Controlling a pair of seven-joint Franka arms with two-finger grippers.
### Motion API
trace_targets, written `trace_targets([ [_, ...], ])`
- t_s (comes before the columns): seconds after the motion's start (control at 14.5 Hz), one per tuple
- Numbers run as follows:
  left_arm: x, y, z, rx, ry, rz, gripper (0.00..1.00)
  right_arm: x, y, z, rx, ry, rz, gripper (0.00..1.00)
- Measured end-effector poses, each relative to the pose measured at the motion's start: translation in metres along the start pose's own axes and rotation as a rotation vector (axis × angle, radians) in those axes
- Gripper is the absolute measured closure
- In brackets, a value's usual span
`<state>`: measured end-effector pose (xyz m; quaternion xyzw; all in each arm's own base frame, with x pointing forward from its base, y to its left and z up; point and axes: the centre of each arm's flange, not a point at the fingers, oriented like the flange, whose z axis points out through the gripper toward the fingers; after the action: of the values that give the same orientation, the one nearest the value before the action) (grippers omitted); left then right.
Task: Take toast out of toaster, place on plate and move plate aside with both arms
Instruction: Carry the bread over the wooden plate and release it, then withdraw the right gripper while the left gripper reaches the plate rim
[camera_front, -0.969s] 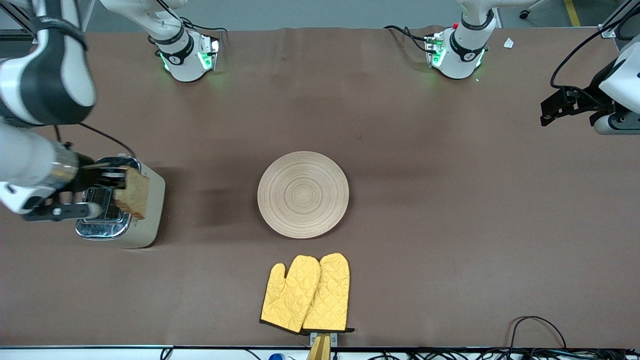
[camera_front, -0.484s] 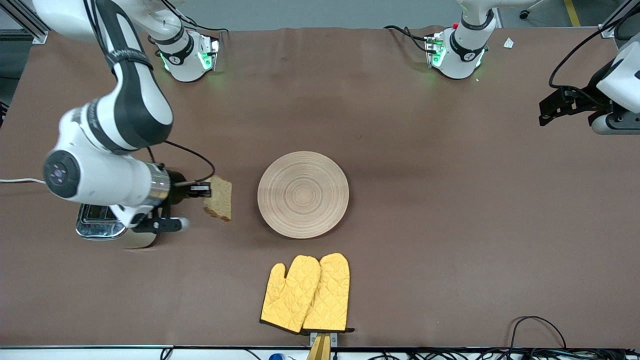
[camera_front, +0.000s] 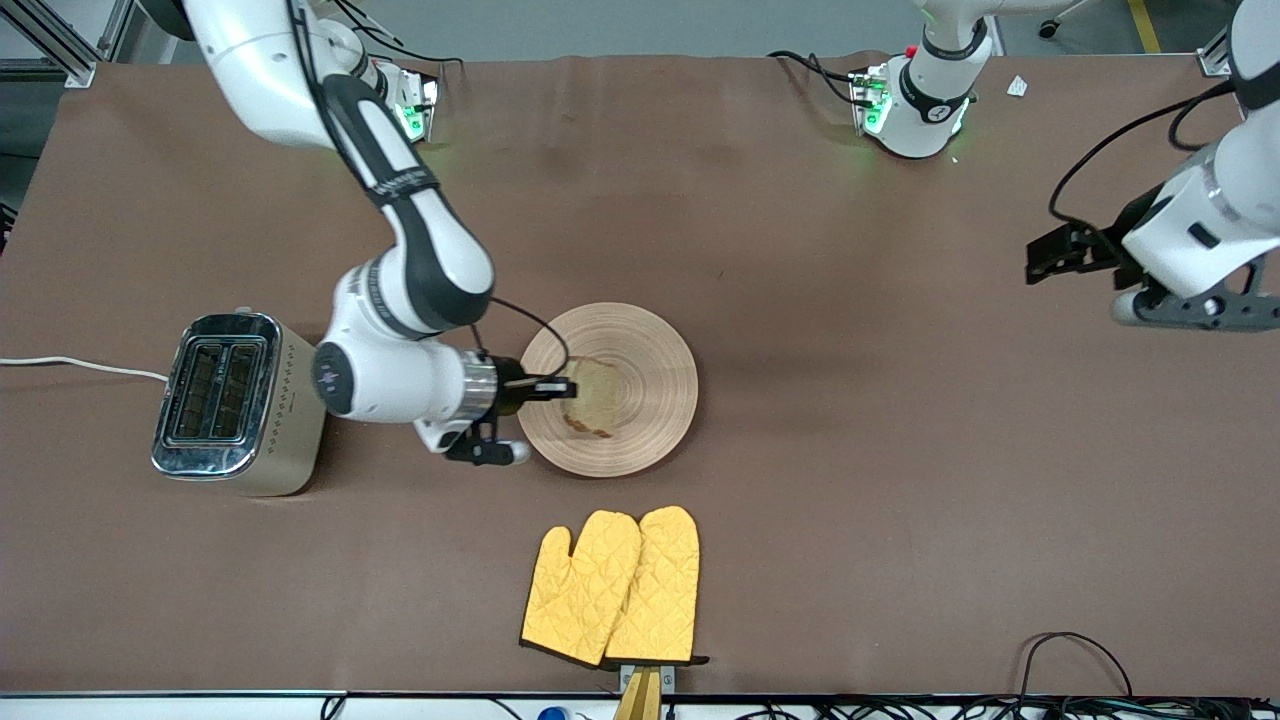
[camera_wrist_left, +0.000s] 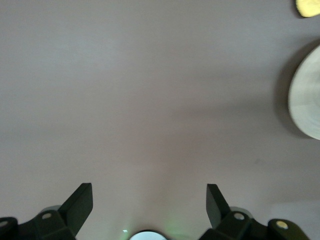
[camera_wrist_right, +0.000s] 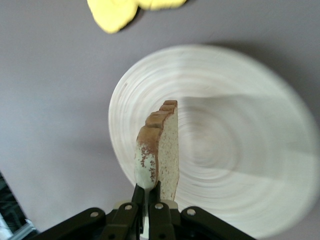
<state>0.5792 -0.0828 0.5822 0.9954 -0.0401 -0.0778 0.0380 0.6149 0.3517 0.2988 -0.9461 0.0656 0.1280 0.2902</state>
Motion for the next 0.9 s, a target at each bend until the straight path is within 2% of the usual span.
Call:
trace_targets([
  [0.14,0.019,-0.002,0.023,-0.087,-0.024,-0.011,0.00,-0.012,0.000,0.037,0.011,-0.012,0.027,0.94],
  [0.28,0.038,-0.005,0.047,-0.150,-0.038,-0.025,0.00,-0.010,0.010,0.039,-0.008,-0.007,0.034,0.81],
  [0.35,0.048,-0.004,0.061,-0.187,-0.047,-0.031,0.00,-0.003,0.023,0.031,-0.055,0.007,0.021,0.70],
  [0.48,0.067,0.001,0.089,-0.282,-0.068,-0.047,0.00,0.015,0.057,0.009,-0.210,0.036,-0.020,0.48],
  [0.55,0.077,0.003,0.105,-0.328,-0.079,-0.059,0.00,0.023,0.071,-0.002,-0.255,0.044,-0.024,0.38],
  [0.76,0.109,0.015,0.162,-0.443,-0.084,-0.048,0.00,0.041,0.103,-0.060,-0.306,0.050,0.005,0.07],
  [0.83,0.119,0.021,0.183,-0.478,-0.078,-0.033,0.00,0.044,0.112,-0.092,-0.337,0.062,0.004,0.00],
  [0.9,0.127,0.030,0.203,-0.515,-0.075,-0.019,0.00,0.044,0.121,-0.125,-0.372,0.070,-0.001,0.00],
])
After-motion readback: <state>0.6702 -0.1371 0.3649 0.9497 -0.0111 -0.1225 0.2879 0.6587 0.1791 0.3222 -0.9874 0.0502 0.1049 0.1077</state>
